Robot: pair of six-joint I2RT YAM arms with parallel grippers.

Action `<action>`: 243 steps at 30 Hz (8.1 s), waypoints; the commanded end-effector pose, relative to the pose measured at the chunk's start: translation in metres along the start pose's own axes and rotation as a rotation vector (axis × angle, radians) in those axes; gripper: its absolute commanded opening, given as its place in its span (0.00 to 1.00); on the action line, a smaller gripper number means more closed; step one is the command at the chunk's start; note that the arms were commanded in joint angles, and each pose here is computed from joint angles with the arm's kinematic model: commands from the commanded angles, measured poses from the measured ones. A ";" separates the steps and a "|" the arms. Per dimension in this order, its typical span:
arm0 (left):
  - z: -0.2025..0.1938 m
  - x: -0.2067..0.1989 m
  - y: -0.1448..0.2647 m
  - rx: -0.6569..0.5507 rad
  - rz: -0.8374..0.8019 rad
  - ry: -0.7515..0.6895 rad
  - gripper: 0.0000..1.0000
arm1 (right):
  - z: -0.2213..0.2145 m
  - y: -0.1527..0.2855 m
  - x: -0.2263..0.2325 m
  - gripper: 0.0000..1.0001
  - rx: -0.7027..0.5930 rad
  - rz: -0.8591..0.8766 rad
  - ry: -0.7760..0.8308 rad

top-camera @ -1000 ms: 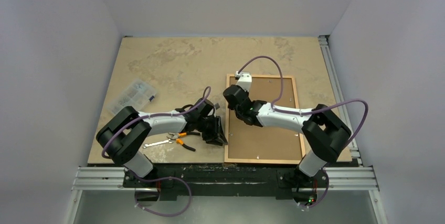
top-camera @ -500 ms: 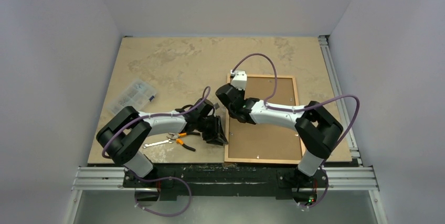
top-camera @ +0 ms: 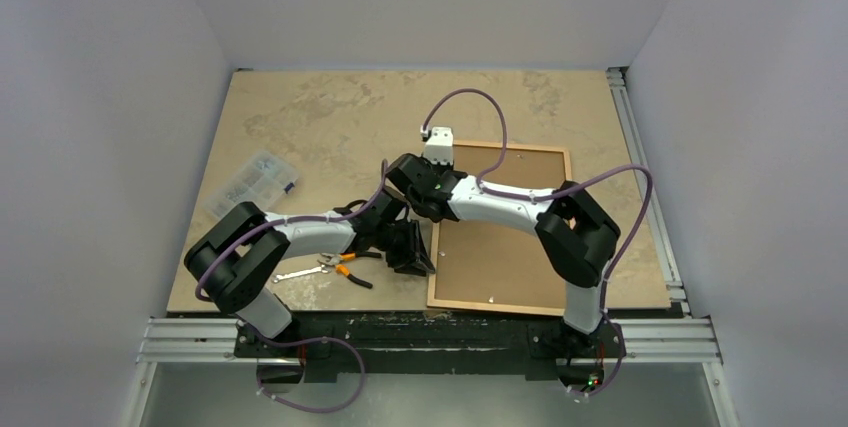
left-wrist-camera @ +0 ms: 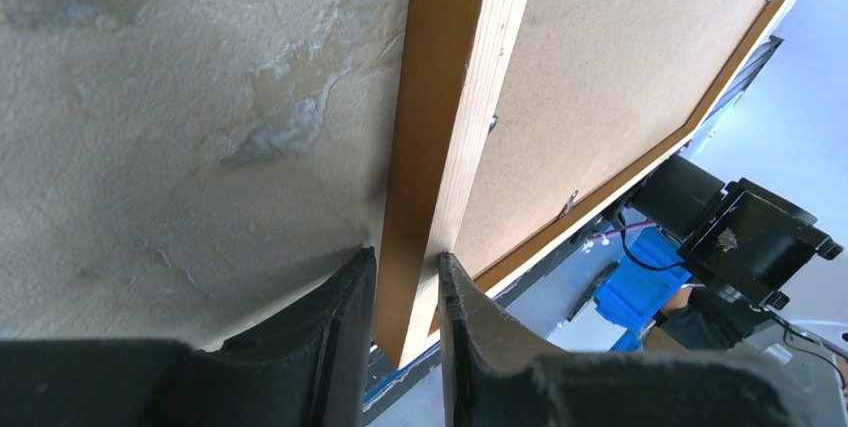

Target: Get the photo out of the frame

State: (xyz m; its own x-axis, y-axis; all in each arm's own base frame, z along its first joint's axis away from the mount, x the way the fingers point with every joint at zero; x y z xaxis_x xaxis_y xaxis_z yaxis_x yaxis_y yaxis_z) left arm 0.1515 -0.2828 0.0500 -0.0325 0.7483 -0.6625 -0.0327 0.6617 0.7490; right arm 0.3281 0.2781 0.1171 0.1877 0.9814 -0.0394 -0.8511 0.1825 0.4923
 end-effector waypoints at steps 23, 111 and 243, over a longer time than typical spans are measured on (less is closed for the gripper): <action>-0.008 0.022 -0.006 0.016 0.078 0.011 0.26 | 0.019 -0.011 -0.030 0.00 -0.022 -0.293 0.205; -0.038 0.029 -0.010 0.040 0.144 -0.079 0.00 | -0.078 0.155 -0.042 0.00 0.020 0.227 0.103; 0.048 -0.030 -0.011 -0.202 0.158 0.616 0.67 | -0.061 0.172 -0.168 0.00 0.161 0.379 -0.309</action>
State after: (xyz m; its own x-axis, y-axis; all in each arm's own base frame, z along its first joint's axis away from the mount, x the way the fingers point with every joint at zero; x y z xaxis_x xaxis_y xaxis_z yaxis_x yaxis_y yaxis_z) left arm 0.1793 -0.2973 0.0602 -0.5924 0.6778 -0.4354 -0.0865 0.4838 0.8709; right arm 0.1182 0.1465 0.1520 0.0190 0.9212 0.3887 -0.7963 -0.2212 0.5631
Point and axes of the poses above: each gripper's point midway between its finger pads, its own y axis back along the fingers, its own x axis along the line the jaws close on, z = x × y, the point moved 3 cm from there along y, back along the fingers, and after that the axes turned 2 degrees about -y, right-handed, at the moved point
